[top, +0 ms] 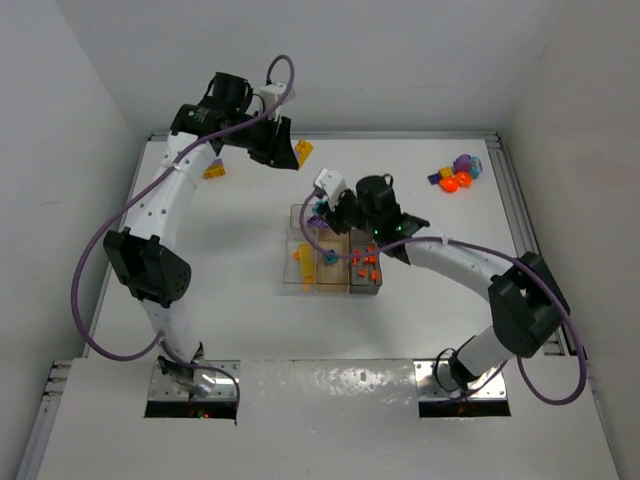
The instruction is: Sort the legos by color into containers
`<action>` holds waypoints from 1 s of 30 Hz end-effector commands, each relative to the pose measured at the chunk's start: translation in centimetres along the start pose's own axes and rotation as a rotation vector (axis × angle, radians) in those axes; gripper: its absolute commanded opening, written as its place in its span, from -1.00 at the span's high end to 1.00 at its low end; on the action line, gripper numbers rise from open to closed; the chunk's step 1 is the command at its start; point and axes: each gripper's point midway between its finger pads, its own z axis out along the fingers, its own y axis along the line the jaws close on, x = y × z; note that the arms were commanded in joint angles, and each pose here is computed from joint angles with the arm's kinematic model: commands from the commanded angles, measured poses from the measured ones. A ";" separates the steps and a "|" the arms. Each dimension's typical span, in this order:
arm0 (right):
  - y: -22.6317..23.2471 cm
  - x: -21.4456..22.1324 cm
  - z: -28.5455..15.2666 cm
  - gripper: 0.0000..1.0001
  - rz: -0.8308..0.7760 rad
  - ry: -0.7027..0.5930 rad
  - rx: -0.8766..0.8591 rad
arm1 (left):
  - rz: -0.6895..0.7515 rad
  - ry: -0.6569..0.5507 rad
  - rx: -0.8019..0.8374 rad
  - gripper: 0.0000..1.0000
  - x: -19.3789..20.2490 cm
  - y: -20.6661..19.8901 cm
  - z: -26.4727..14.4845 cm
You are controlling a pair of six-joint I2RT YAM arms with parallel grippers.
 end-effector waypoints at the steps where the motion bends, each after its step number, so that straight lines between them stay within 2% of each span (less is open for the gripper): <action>1: -1.4 -3.9 -2.3 1.00 0.147 0.139 0.000 | 0.045 -0.052 -0.061 1.00 -1.6 0.9 -1.1; 2: -1.0 -3.7 -3.3 1.00 0.191 0.270 -0.039 | 0.048 -0.067 -0.079 1.00 -1.9 1.2 -1.5; 5: 0.3 -2.8 -4.7 1.00 0.313 0.439 -0.091 | 0.041 -0.082 -0.131 1.00 -2.0 2.1 -1.9; 6: 1.6 -1.6 -5.3 1.00 0.394 0.547 -0.119 | 0.045 -0.092 -0.139 1.00 -2.3 2.3 -1.9; 10: 5.6 1.9 -6.0 1.00 0.553 0.755 -0.250 | 0.044 -0.107 -0.155 1.00 -2.6 2.4 -2.1; 12: 6.7 3.1 -6.1 1.00 0.601 0.809 -0.266 | 0.043 -0.110 -0.165 1.00 -2.7 2.5 -2.2; 14: 6.8 3.8 -5.9 1.00 0.617 0.808 -0.241 | 0.047 -0.111 -0.182 1.00 -2.6 2.8 -2.4; 16: 6.3 4.2 -5.3 1.00 0.633 0.734 -0.173 | 0.047 -0.115 -0.197 1.00 -2.5 2.9 -2.6; 17: 6.9 5.9 -5.6 1.00 0.642 0.748 -0.160 | 0.050 -0.123 -0.201 1.00 -2.7 2.9 -2.6; 18: 6.3 5.6 -4.5 1.00 0.639 0.678 -0.123 | 0.049 -0.125 -0.207 1.00 -2.6 3.0 -2.6; 20: 6.0 6.2 -4.2 1.00 0.630 0.631 -0.087 | 0.043 -0.122 -0.211 1.00 -2.5 3.1 -2.6; 30: 5.6 7.5 -2.8 0.96 0.639 0.630 -0.036 | 0.050 -0.127 -0.232 1.00 -2.7 3.4 -2.8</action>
